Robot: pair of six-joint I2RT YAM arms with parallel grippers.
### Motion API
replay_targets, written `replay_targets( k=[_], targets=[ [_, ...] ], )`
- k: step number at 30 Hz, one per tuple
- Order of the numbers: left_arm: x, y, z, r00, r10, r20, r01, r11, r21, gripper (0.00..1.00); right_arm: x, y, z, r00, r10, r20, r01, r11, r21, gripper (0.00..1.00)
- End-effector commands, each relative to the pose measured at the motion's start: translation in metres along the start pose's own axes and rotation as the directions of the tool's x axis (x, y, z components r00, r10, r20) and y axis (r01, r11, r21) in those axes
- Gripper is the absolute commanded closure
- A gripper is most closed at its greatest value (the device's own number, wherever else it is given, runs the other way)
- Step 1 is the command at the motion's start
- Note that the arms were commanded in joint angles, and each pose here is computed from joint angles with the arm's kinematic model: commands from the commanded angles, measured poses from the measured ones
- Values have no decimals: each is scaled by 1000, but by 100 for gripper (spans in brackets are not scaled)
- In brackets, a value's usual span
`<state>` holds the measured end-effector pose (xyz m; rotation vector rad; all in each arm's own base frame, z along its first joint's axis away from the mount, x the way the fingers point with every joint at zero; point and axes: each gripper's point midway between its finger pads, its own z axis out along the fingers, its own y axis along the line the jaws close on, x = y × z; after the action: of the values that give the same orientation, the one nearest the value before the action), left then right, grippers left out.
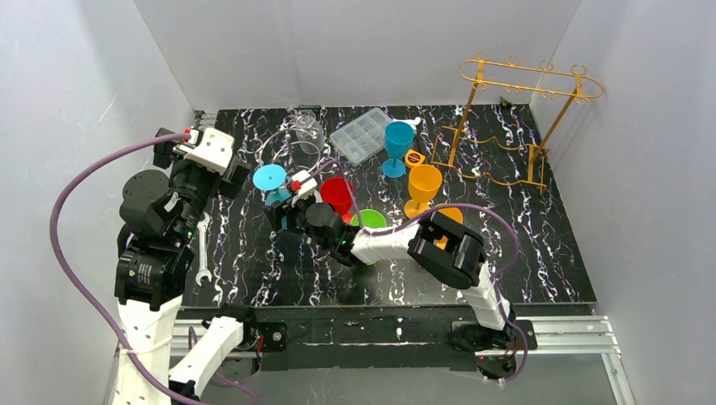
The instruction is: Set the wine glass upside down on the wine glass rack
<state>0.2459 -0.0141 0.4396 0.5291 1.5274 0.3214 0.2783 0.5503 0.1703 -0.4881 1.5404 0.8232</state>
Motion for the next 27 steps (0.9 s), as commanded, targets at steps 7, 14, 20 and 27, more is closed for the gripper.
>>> replay_targets(
  k=[7, 14, 20, 27],
  targets=[
    [-5, 0, 3, 1000, -11, 24, 11, 1000, 2, 2, -23, -3, -4, 997, 50, 59, -52, 998, 28, 2],
    [-9, 2, 2, 999, -15, 32, 16, 1000, -2, 2, -38, 4, -11, 997, 42, 67, -43, 999, 26, 2],
    [-12, 3, 4, 999, -34, 32, 34, 999, -2, 2, -55, 20, -31, 999, 15, 36, -15, 1000, 0, 2],
    [-17, 2, 4, 997, -69, 16, 69, 997, 19, 2, -68, 54, -70, 997, -10, -74, 2, 994, -108, 2]
  ],
)
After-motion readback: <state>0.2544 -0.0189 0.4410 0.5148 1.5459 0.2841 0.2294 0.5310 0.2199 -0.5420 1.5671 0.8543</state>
